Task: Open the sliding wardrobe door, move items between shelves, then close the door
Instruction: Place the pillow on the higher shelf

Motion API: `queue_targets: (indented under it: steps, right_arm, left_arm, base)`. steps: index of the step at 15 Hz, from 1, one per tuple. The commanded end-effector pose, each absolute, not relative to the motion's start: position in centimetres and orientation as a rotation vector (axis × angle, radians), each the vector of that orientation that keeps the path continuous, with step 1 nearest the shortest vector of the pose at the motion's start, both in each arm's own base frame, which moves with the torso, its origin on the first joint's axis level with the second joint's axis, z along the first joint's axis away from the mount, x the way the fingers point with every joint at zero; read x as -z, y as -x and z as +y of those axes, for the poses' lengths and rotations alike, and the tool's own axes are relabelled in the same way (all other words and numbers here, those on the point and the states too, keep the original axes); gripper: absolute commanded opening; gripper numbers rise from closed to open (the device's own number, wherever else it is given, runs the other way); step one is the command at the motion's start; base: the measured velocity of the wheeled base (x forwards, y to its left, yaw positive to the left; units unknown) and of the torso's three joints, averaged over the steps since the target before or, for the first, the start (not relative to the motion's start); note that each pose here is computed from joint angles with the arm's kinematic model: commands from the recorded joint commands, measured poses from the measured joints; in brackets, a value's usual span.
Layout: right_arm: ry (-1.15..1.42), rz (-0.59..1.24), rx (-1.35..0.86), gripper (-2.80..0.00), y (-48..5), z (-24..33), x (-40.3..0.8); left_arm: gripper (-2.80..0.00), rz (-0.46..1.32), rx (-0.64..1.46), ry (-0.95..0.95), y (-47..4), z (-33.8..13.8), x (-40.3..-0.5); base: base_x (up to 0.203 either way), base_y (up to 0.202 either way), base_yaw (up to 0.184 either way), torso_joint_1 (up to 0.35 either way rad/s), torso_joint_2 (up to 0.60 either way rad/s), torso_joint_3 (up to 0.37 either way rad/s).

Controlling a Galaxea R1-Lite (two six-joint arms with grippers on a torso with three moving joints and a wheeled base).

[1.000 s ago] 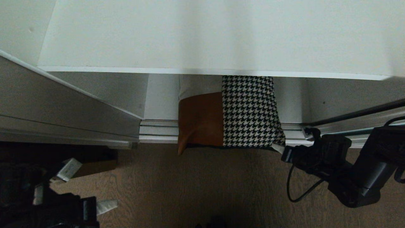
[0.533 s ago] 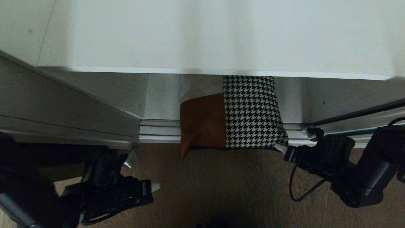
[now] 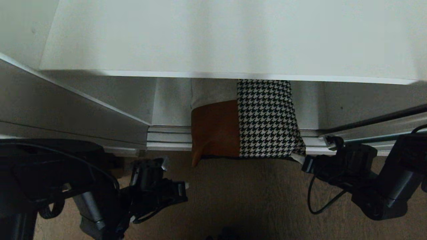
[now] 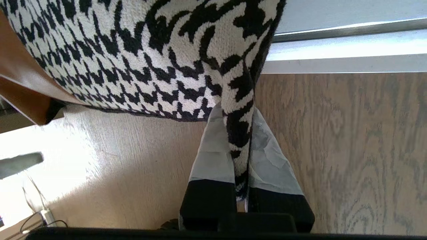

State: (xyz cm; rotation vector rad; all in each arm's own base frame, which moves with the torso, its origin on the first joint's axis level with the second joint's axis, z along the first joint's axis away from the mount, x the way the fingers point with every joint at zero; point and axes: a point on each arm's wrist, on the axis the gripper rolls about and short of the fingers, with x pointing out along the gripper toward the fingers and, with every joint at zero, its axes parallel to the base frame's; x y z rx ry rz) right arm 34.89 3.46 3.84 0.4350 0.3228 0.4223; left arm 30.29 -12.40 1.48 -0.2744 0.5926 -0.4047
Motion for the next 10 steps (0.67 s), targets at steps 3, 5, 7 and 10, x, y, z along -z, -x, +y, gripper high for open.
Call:
queue_targets:
  steps: [3, 5, 7, 10]
  right_arm:
    - [-0.422, 0.315, -0.427, -2.8, -34.8, 3.4, -3.9]
    - [-0.421, 0.339, -0.42, -2.8, -34.5, 3.3, -3.4]
    - [-0.414, 0.341, -0.404, -2.8, -34.4, 2.7, -3.2]
    - [-0.412, 0.346, -0.408, -2.8, -34.3, 2.8, -3.1]
  left_arm:
    - [0.0, 0.526, 0.389, 0.279, -31.2, -12.7, -2.8]
    - [0.0, 0.476, 0.4, 0.295, -31.1, -12.7, -4.1]
    - [0.0, 0.431, 0.398, 0.357, -31.4, -12.7, -4.3]
    - [0.0, 0.39, 0.424, 0.378, -31.7, -12.9, -4.7]
  base:
    - [0.0, 0.0, 0.0, 0.0, 0.0, 0.0]
    - [0.0, 0.0, 0.0, 0.0, 0.0, 0.0]
    - [0.0, 0.0, 0.0, 0.0, 0.0, 0.0]
    - [0.0, 0.0, 0.0, 0.0, 0.0, 0.0]
